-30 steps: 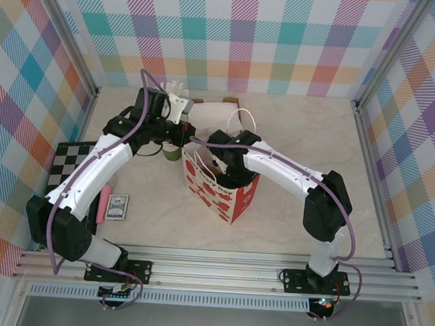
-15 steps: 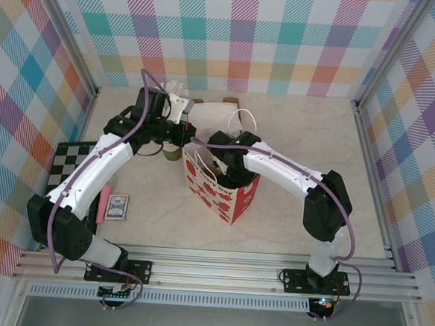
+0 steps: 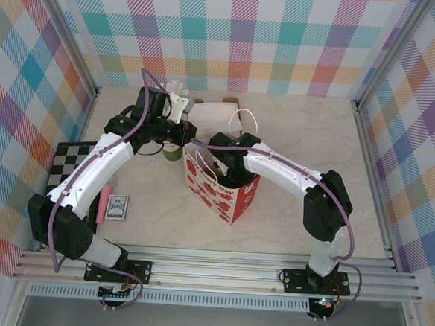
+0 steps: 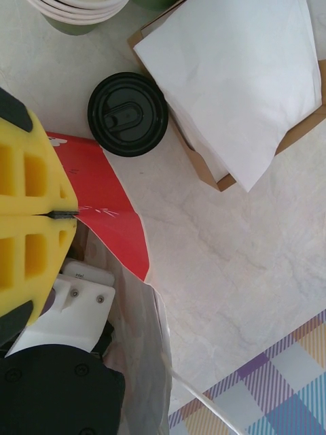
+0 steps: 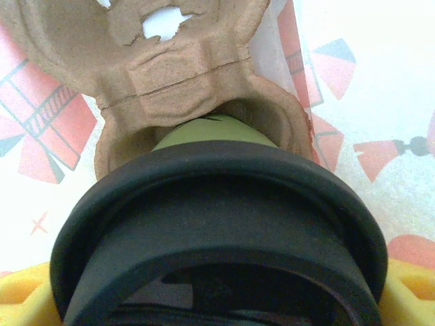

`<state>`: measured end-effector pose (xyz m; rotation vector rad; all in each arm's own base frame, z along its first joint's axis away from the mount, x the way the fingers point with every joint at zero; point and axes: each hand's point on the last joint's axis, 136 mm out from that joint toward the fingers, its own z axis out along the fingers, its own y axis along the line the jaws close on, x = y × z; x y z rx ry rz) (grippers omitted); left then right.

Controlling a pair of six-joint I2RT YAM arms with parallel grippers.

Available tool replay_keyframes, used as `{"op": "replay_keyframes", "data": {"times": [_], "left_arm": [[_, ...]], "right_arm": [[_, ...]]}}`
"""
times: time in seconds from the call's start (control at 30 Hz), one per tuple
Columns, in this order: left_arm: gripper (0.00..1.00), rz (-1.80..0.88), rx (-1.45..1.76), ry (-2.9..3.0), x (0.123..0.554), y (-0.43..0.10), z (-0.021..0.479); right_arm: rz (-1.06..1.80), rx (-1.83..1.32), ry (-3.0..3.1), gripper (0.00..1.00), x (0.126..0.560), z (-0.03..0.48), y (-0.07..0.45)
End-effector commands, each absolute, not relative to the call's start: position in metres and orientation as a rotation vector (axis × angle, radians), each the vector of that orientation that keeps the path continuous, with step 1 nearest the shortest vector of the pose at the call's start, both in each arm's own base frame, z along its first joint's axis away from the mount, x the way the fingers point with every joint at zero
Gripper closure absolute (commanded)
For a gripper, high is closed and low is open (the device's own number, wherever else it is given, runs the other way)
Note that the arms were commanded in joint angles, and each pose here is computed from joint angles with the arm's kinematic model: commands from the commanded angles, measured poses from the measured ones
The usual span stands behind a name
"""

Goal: Pack the takeout coffee

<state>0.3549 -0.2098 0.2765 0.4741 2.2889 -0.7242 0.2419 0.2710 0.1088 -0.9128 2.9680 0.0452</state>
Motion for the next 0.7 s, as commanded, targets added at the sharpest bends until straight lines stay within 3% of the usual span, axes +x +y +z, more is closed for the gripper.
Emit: {"op": "replay_keyframes", "data": {"times": [0.0,0.67], "left_arm": [[1.0,-0.735,0.452,2.267,0.359,-0.207,0.288],[1.0,-0.74,0.463,2.264,0.357,-0.208,0.289]], "right_arm": [[0.022,-0.933,3.028,0.44,0.234,0.092,0.263],[0.044,-0.942,3.05,0.45,0.231,0.072,0.259]]}}
